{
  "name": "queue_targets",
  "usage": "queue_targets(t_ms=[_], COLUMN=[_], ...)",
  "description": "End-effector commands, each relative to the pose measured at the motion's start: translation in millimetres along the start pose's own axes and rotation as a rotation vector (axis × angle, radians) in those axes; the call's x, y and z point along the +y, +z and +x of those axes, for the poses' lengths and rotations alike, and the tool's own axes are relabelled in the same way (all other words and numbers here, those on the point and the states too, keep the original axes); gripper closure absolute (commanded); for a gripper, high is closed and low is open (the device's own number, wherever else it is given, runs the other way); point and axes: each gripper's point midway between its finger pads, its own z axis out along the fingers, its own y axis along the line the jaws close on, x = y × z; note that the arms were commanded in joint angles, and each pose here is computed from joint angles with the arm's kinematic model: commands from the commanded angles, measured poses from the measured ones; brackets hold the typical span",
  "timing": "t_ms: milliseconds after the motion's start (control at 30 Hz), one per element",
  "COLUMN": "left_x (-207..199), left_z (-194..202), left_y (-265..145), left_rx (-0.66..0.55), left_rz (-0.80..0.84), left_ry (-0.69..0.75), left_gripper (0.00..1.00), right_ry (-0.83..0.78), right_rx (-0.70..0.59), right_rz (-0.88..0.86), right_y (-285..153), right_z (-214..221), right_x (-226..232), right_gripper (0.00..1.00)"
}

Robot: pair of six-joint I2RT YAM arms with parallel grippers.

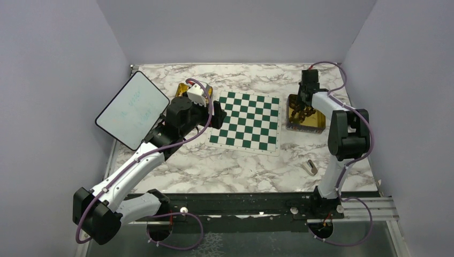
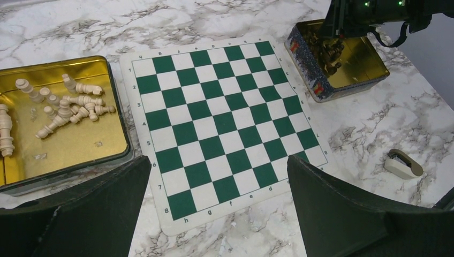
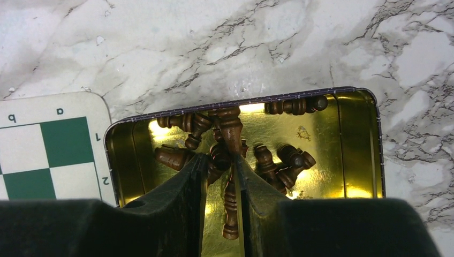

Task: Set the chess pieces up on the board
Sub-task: Pick up the chess piece from the storage box.

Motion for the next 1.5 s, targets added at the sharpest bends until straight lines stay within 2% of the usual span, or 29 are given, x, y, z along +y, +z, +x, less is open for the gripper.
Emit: queue_targets(t_ms=[0, 300, 1100, 1467], left_x=[-1.2, -1.2, -1.4, -1.5], left_z=[-3.2, -3.3, -3.5, -3.2], left_y=[-1.1, -1.8, -2.6, -1.7], left_rx=[-0.019, -0.019, -0.020, -0.020], left_rz=[0.000, -0.001, 0.000, 0.001], left_ry=[0.006, 0.007, 0.008, 0.007], left_gripper=[0.01, 0.01, 0.01, 0.01], right_ry=[-0.003, -0.011, -0.016, -0.010], right_rx=[-0.018, -0.005, 0.042, 0.036], right_rz=[-0.010, -0.003, 0.014, 0.001], right_y=[6.7, 12.2, 17.9, 6.2], right_z=[-11.1, -10.1, 3.6, -1.9], right_x=[1.4, -0.2, -2.3, -2.2], right_gripper=[0.71, 0.74, 0.74, 0.86])
